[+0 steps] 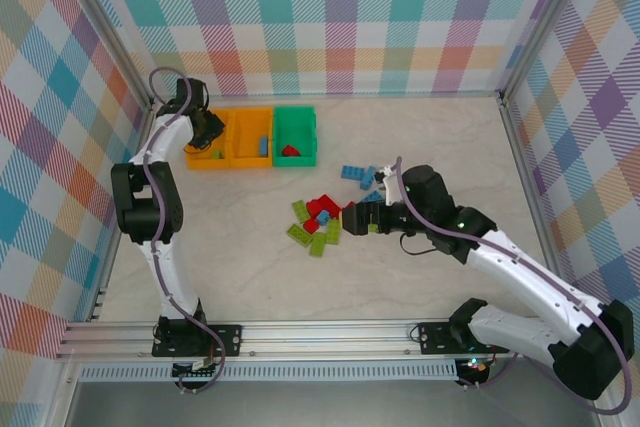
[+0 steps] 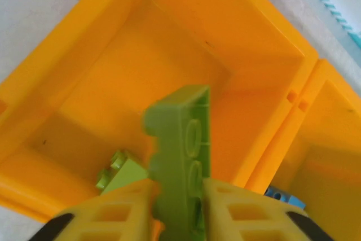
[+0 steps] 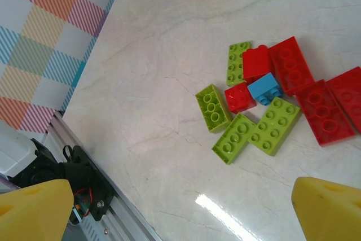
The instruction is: Sort the legos into containers by color
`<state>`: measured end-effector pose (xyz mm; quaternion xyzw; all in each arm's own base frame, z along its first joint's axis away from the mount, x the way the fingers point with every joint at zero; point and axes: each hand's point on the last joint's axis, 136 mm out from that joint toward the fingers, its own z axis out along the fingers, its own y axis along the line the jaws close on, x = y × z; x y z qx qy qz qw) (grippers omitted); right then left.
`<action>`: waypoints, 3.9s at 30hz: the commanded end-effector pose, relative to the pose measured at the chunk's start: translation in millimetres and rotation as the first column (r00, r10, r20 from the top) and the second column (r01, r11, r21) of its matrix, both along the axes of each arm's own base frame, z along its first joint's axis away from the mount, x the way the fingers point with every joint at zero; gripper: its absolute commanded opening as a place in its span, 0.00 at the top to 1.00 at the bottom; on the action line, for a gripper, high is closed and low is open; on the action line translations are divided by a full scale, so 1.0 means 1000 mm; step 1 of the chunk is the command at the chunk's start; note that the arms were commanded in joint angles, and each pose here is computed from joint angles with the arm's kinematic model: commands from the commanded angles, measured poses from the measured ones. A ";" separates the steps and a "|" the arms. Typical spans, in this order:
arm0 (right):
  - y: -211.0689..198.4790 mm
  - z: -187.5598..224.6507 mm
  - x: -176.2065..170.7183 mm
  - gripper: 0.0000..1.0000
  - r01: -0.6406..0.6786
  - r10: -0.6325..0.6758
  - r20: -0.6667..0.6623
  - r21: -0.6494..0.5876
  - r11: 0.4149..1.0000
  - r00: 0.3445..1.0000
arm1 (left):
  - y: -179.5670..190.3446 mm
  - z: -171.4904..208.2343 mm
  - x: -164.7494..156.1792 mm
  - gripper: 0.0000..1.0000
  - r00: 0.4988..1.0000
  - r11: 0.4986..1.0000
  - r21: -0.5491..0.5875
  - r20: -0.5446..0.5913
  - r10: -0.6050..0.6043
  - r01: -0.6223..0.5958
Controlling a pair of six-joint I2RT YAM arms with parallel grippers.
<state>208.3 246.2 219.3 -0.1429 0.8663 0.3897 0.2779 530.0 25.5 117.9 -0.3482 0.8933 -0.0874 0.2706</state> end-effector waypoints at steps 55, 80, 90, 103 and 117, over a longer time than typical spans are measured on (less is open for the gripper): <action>-0.071 -0.189 0.134 0.62 0.160 -0.255 -0.090 -0.573 0.804 0.963 | -0.230 0.086 -0.344 0.00 -0.039 -0.002 0.317 0.111 -0.993 0.948; -0.076 -0.167 0.123 0.72 0.192 -0.264 -0.049 -0.561 0.805 0.963 | -0.221 0.091 -0.336 0.00 0.003 0.043 0.393 0.103 -0.995 0.919; 0.071 -0.029 0.135 0.75 0.074 -0.040 0.221 -0.149 0.986 0.974 | -0.166 0.137 -0.285 0.00 0.404 0.459 0.548 0.227 -0.886 0.699; 0.143 -0.074 0.270 0.73 0.170 -0.044 0.400 -0.287 0.943 0.916 | -0.140 0.128 -0.269 0.01 0.550 0.555 0.541 0.192 -0.813 0.632; 0.162 -0.086 0.302 0.53 0.140 -0.004 0.349 -0.366 0.920 0.937 | -0.135 0.126 -0.268 0.01 0.565 0.560 0.556 0.186 -0.804 0.614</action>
